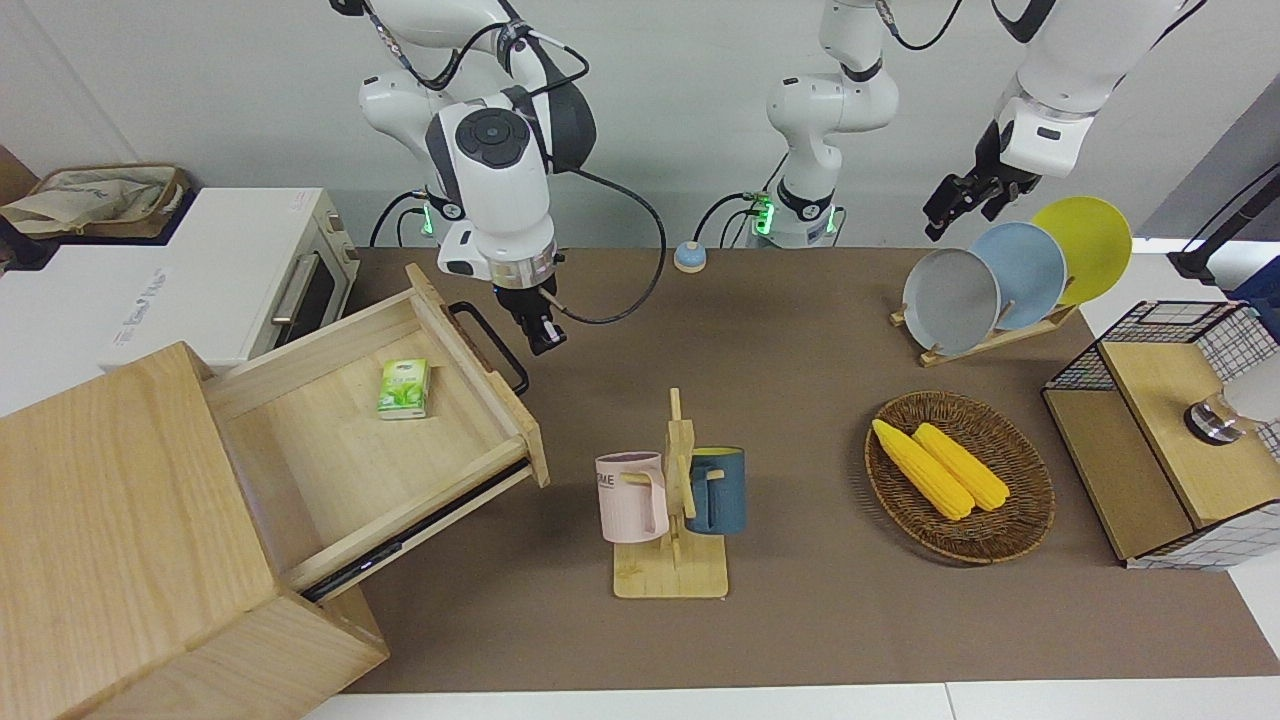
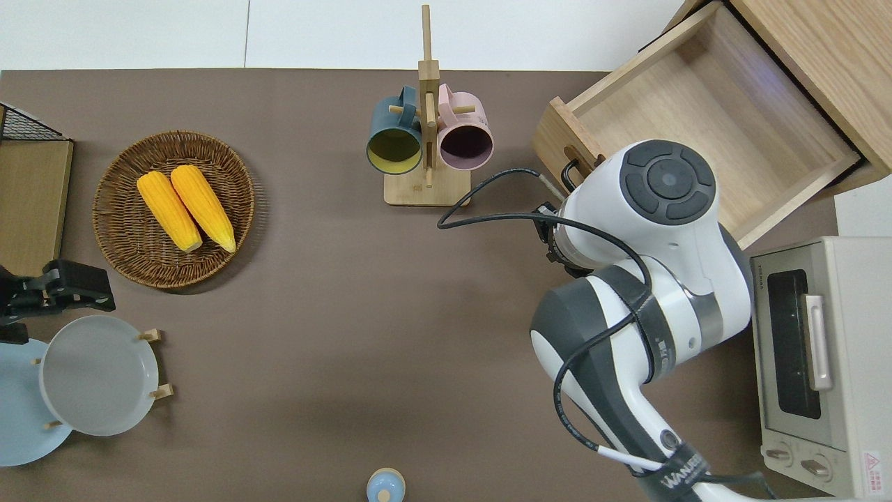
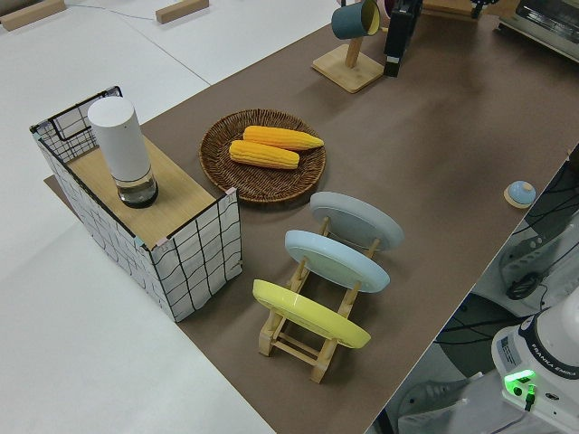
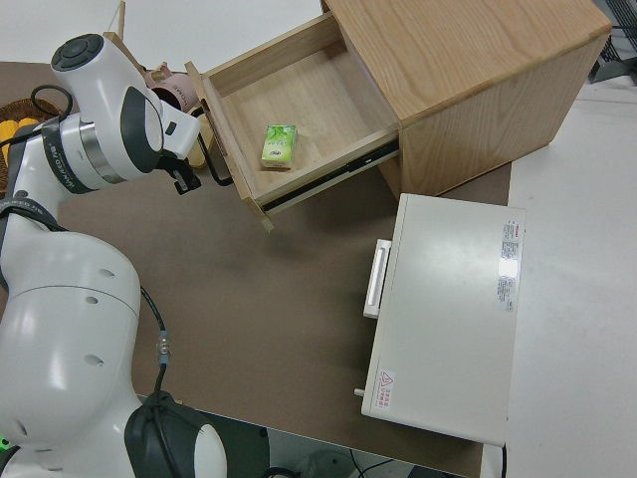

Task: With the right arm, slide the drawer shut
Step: 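Press the right gripper against the drawer front near its black handle, then push the drawer away from the robot with the right gripper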

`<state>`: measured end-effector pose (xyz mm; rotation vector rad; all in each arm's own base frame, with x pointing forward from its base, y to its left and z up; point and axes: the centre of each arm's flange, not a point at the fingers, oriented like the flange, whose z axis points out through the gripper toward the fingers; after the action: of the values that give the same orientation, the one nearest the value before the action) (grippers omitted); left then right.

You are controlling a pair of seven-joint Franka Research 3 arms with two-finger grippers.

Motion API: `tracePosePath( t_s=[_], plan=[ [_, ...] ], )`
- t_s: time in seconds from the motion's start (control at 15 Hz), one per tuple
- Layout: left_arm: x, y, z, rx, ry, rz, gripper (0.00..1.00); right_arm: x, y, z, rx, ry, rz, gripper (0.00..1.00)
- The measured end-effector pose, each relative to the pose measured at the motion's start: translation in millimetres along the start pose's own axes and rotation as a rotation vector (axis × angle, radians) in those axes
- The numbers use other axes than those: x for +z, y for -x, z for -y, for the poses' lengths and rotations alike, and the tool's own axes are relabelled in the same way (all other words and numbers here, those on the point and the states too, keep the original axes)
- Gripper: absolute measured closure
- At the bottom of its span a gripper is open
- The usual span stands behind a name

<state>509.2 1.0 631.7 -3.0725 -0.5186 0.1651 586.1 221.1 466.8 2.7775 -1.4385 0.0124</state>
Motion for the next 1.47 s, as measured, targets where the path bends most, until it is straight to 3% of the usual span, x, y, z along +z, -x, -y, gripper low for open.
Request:
tracePosePath(
  t_s=[0.27, 0.67, 0.87, 1.0, 1.47],
  plan=[
    [0, 0, 0, 0.000, 0.000, 0.000, 0.00, 7, -7.0, 2, -0.004, 0.005, -0.028, 0.99],
    [0, 0, 0, 0.000, 0.000, 0.000, 0.00, 1, -21.2, 2, -0.021, 0.010, -0.114, 0.99],
    [0, 0, 0, 0.000, 0.000, 0.000, 0.00, 0, -26.7, 2, -0.029, 0.012, -0.127, 0.99],
    [0, 0, 0, 0.000, 0.000, 0.000, 0.00, -3, -38.1, 0, -0.037, 0.010, -0.135, 0.99],
    [0, 0, 0, 0.000, 0.000, 0.000, 0.00, -21, -103.7, -19, -0.044, -0.001, -0.168, 0.99]
  ],
)
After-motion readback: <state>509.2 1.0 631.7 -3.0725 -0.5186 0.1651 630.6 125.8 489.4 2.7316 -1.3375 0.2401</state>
